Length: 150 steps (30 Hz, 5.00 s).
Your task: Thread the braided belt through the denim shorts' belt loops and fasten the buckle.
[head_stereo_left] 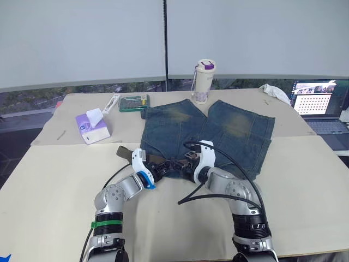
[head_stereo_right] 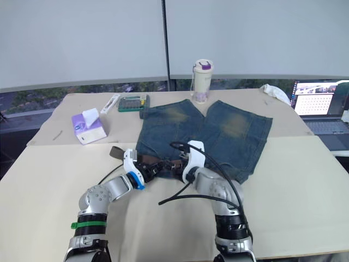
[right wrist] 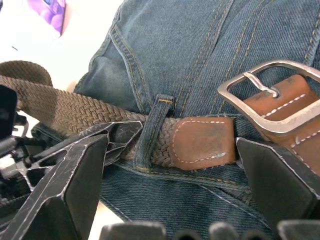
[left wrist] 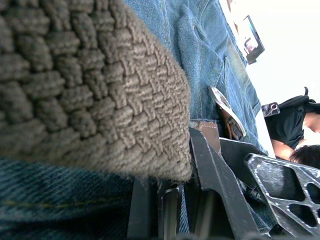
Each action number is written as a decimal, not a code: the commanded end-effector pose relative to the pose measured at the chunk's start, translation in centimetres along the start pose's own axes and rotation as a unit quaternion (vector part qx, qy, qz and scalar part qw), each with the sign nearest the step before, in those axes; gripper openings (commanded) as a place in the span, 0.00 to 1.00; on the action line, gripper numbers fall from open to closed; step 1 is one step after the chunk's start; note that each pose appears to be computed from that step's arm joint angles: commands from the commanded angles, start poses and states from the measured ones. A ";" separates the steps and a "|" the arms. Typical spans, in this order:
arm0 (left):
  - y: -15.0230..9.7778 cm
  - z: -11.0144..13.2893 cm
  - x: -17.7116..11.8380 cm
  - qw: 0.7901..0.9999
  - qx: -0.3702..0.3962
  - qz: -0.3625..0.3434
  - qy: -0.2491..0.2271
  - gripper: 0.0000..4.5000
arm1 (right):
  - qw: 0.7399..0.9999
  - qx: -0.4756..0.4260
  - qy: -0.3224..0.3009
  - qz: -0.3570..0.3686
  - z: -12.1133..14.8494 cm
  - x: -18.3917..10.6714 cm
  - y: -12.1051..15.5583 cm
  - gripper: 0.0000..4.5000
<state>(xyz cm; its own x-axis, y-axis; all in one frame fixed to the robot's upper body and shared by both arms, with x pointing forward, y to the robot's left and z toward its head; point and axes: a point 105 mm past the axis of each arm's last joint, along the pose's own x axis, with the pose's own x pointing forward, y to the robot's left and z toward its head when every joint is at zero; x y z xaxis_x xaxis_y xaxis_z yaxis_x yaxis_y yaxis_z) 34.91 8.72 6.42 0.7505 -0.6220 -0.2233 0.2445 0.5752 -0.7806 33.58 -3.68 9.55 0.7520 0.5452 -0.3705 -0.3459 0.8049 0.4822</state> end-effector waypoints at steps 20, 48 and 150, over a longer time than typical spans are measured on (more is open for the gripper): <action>0.2 -0.9 0.3 1.000 0.000 0.000 0.016 0.00 | 0.988 0.140 0.001 0.070 0.3 0.4 1.6 0.74; 0.7 -1.2 -0.2 1.000 0.014 -0.004 0.016 0.22 | 0.989 0.111 -0.079 0.066 4.2 -2.0 1.0 0.00; -1.7 5.5 0.3 0.834 0.495 -0.240 0.041 0.14 | 0.977 -0.142 -0.134 -0.082 8.8 -15.4 -9.8 0.08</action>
<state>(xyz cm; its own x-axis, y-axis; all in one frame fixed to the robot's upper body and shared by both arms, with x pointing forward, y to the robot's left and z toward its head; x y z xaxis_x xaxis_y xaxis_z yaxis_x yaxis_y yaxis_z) 38.04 10.61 9.79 0.3982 -0.9052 -0.1485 0.9172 0.3913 0.0745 30.27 -22.53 15.63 0.9068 0.3282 -0.2645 -0.2695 0.9340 0.2347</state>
